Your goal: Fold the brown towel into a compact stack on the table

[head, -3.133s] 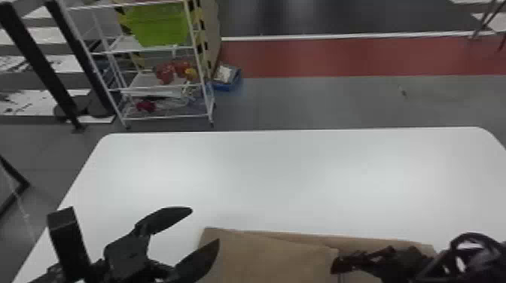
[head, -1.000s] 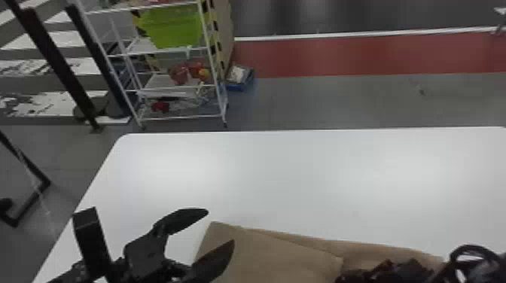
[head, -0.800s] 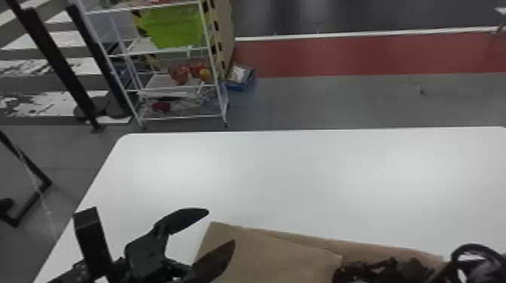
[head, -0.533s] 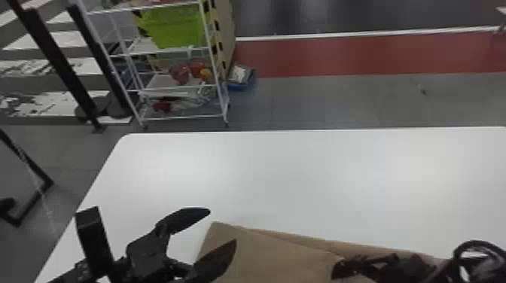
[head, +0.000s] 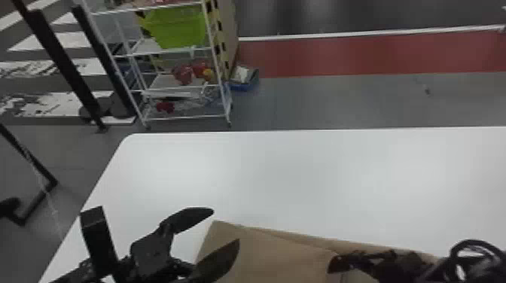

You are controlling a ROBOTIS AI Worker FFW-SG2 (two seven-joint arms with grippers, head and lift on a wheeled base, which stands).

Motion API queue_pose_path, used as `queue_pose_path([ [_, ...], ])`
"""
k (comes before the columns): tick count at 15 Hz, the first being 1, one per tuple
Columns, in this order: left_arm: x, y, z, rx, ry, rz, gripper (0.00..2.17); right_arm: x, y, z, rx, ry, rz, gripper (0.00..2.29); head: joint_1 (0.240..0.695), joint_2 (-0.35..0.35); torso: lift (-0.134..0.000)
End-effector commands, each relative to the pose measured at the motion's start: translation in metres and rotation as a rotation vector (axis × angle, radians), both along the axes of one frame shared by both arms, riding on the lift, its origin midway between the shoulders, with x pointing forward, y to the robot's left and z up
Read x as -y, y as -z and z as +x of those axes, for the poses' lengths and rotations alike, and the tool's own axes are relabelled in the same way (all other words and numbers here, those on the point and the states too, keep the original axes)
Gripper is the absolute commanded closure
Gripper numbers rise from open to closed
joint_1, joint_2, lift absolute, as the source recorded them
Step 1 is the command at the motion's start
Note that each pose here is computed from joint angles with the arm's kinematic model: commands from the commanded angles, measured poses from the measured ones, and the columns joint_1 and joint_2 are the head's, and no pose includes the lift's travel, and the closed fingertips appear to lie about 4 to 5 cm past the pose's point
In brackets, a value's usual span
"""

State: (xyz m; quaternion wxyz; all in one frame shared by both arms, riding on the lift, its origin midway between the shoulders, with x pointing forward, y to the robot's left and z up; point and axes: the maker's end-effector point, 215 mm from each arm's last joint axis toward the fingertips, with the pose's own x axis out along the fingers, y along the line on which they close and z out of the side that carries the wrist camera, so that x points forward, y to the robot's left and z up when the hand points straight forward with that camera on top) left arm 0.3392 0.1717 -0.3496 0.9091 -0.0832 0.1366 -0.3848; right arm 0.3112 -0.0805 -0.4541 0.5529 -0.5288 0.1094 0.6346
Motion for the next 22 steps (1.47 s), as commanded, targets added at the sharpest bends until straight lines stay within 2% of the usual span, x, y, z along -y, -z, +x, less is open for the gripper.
queue_pose_path([
  [1, 0.001, -0.001, 0.001, 0.003, 0.0, -0.003, 0.07, -0.004, -0.003, 0.007, 0.009, 0.032, 0.022, 0.55, 0.695, 0.163, -0.119],
  [3, 0.001, -0.002, 0.0, 0.004, 0.003, -0.003, 0.07, -0.008, -0.008, 0.012, 0.024, 0.043, 0.046, 0.55, 0.695, 0.168, -0.119],
  [6, 0.001, -0.003, 0.0, 0.006, 0.003, -0.002, 0.07, -0.01, -0.005, 0.011, 0.024, 0.039, 0.037, 0.55, 0.695, 0.173, -0.119],
  [8, 0.001, -0.003, 0.0, 0.007, 0.005, -0.002, 0.07, -0.011, -0.004, 0.01, 0.025, 0.034, 0.034, 0.79, 0.695, 0.176, -0.119],
  [10, 0.001, -0.003, 0.0, 0.007, 0.005, -0.002, 0.07, -0.012, -0.005, 0.009, 0.027, 0.024, 0.034, 0.9, 0.695, 0.176, -0.119],
  [11, 0.001, -0.003, 0.0, 0.007, 0.005, -0.002, 0.07, -0.012, -0.004, 0.008, 0.026, 0.021, 0.036, 1.39, 0.695, 0.177, -0.119],
  [12, 0.001, -0.003, 0.0, 0.007, 0.005, -0.002, 0.07, -0.012, -0.003, 0.008, 0.026, 0.021, 0.035, 1.62, 0.695, 0.179, -0.119],
  [15, 0.001, -0.003, 0.0, 0.006, 0.004, -0.002, 0.08, -0.014, -0.011, 0.01, 0.043, 0.01, 0.054, 1.71, 0.695, 0.181, -0.119],
  [17, 0.001, -0.003, 0.0, 0.006, 0.004, -0.002, 0.08, -0.006, -0.038, 0.02, 0.086, 0.022, 0.077, 1.71, 0.695, 0.182, -0.119],
  [19, 0.001, -0.003, 0.0, 0.006, 0.003, -0.001, 0.07, 0.016, -0.062, 0.02, 0.102, 0.031, 0.072, 1.71, 0.695, 0.173, -0.119],
  [20, -0.001, -0.002, 0.0, 0.004, 0.0, 0.0, 0.07, 0.024, -0.063, 0.019, 0.099, 0.046, 0.063, 1.71, 0.695, 0.163, -0.119],
  [22, -0.001, -0.003, 0.004, 0.011, -0.004, -0.003, 0.06, 0.038, -0.034, 0.008, 0.046, 0.052, 0.016, 1.71, 0.695, 0.137, -0.119],
])
